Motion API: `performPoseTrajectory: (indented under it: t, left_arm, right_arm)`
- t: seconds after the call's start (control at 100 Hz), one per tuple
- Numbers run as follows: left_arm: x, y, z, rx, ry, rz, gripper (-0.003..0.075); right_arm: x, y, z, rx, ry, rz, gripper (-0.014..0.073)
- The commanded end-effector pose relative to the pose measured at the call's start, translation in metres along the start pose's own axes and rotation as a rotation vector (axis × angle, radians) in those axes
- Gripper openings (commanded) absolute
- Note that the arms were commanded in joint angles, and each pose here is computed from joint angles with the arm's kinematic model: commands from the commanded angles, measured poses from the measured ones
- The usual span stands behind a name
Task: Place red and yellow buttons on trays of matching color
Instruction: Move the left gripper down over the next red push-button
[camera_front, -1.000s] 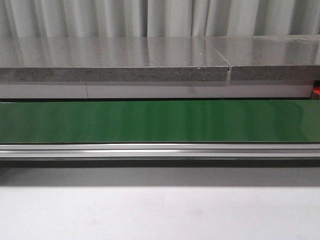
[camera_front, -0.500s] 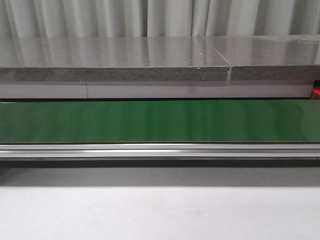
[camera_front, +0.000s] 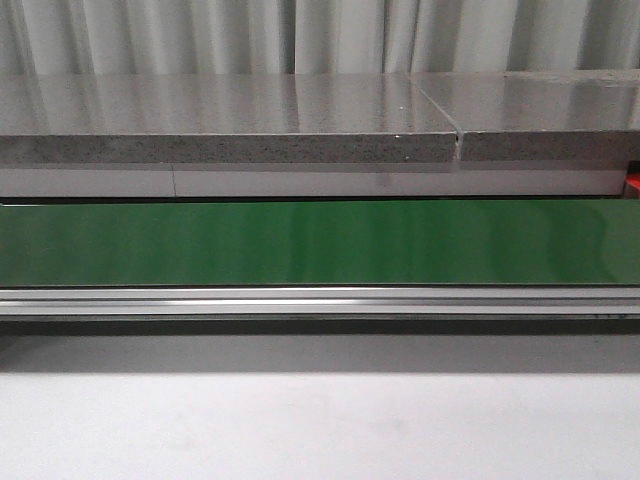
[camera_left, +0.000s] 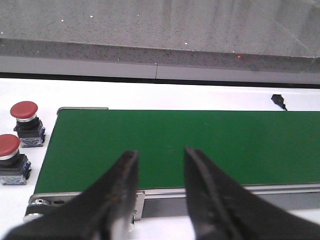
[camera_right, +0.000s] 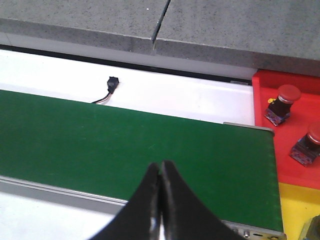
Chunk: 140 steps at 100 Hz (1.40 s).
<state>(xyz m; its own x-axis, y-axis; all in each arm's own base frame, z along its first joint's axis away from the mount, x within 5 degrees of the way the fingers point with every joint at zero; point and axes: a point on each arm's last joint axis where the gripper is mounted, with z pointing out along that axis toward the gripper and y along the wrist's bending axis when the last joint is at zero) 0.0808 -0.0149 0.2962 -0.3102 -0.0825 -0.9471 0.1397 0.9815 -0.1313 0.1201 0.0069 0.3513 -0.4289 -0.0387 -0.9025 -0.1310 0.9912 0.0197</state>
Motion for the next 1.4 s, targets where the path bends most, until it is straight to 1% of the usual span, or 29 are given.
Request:
performPoseTrajectory:
  t: [0.0,0.06,0.11,0.15,0.3,0.43,0.52,0.67,0.78,0.85,0.99,1.1,1.39]
  left_arm:
    - [-0.014,-0.002,-0.003,0.015,-0.083,0.009,0.0471]
    - [-0.014,-0.002,-0.003,0.015,-0.084,0.01,0.0587]
    - [-0.013,-0.002,-0.002,0.016,-0.09,0.01,0.0638]
    - [-0.013,-0.002,-0.002,0.015,-0.088,0.01,0.0652]
    - [-0.013,-0.002,-0.002,0.015,-0.093,0.014,0.0651]
    - [-0.023,-0.001,-0.004,-0.007,-0.126,0.018,0.065]
    - [-0.036,0.002,-0.002,-0.058,-0.136,-0.019,0.065]
    - [-0.062,0.014,0.01,-0.2,-0.111,-0.106,0.065]
    - [-0.075,0.031,0.029,-0.318,-0.065,-0.231,0.0631]
    - [-0.08,0.044,0.044,-0.383,-0.031,-0.287,0.0618]
    - [-0.085,0.071,0.075,-0.469,0.039,-0.384,0.0619]
    - [-0.082,0.089,0.102,-0.507,0.107,-0.408,0.0619]
    - [-0.066,0.121,0.171,-0.539,0.289,-0.435,0.0619]
  right_arm:
    - [-0.012,0.0,-0.005,0.014,-0.084,-0.005,-0.0066]
    - [-0.012,0.0,-0.005,0.014,-0.084,-0.005,-0.0066]
    - [-0.012,0.0,-0.005,0.014,-0.084,-0.005,-0.0066]
    - [-0.012,0.0,-0.005,0.014,-0.084,-0.005,-0.0066]
    - [-0.012,0.0,-0.005,0.014,-0.084,-0.005,-0.0066]
    - [-0.012,0.0,-0.005,0.014,-0.084,-0.005,-0.0066]
    - [-0.012,0.0,-0.005,0.014,-0.084,-0.005,-0.0066]
    - [-0.012,0.0,-0.005,0.014,-0.084,-0.005,-0.0066]
    - [-0.012,0.0,-0.005,0.014,-0.084,-0.005,-0.0066]
    - [-0.012,0.0,-0.005,0.014,-0.084,-0.005,-0.0066]
    - [-0.012,0.0,-0.005,0.014,-0.084,-0.005,-0.0066]
    - [-0.012,0.0,-0.005,0.014,-0.084,-0.005,-0.0066]
    - [-0.012,0.0,-0.005,0.014,-0.084,-0.005,-0.0066]
